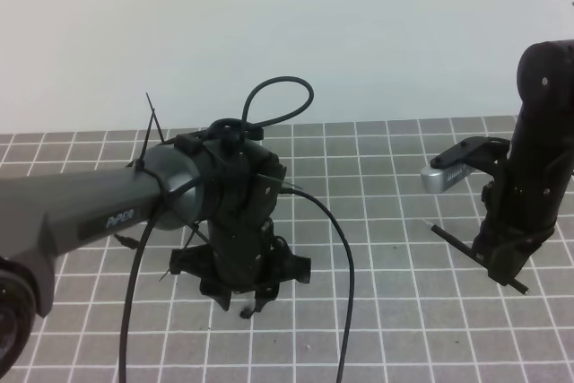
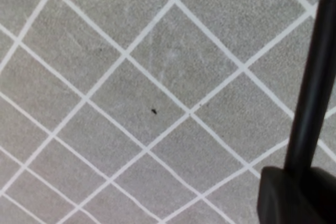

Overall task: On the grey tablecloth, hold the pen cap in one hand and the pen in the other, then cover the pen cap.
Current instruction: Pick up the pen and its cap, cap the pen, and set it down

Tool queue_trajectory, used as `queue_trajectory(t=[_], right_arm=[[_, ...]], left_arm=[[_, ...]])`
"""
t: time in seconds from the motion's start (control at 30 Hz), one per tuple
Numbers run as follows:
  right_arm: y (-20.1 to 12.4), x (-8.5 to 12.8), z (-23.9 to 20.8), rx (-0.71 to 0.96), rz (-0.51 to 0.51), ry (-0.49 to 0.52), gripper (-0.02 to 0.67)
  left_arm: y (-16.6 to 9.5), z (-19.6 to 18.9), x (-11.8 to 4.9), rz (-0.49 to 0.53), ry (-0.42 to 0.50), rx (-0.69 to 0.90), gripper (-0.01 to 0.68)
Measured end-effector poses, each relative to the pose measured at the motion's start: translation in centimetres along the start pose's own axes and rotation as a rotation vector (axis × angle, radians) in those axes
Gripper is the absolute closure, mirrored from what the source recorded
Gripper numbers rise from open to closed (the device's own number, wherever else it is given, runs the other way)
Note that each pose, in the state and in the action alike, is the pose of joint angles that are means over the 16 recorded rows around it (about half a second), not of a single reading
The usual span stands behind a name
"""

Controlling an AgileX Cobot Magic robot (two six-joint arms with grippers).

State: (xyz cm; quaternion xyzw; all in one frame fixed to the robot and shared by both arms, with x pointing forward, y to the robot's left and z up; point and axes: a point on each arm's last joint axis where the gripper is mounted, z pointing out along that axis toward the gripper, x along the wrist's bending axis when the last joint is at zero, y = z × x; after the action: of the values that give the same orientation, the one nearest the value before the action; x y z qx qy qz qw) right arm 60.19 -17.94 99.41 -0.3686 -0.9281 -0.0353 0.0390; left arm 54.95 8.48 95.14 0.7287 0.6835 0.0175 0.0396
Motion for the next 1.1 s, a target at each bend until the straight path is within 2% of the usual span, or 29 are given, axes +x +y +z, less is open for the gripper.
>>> queue_trajectory(t=[0.33,0.7,0.97,1.1], right_arm=[[0.1,0.1,0.0,-0.006,-0.007,0.008,0.652],[0.1,0.1,0.0,-0.013,-0.011,0.011,0.652],[0.1,0.1,0.0,-0.016,-0.011,0.01,0.652],[0.1,0.1,0.0,-0.01,-0.011,0.014,0.652]], left_arm=[[0.0,0.4,-0.2,0.071,-0.013,0.007,0.471],[0.0,0.9,-0.3,0.154,-0.009,0.022,0.5],[-0.1,0.9,-0.2,0.149,0.001,0.027,0.59],[-0.1,0.0,0.0,0.176,0.008,0.021,0.636]])
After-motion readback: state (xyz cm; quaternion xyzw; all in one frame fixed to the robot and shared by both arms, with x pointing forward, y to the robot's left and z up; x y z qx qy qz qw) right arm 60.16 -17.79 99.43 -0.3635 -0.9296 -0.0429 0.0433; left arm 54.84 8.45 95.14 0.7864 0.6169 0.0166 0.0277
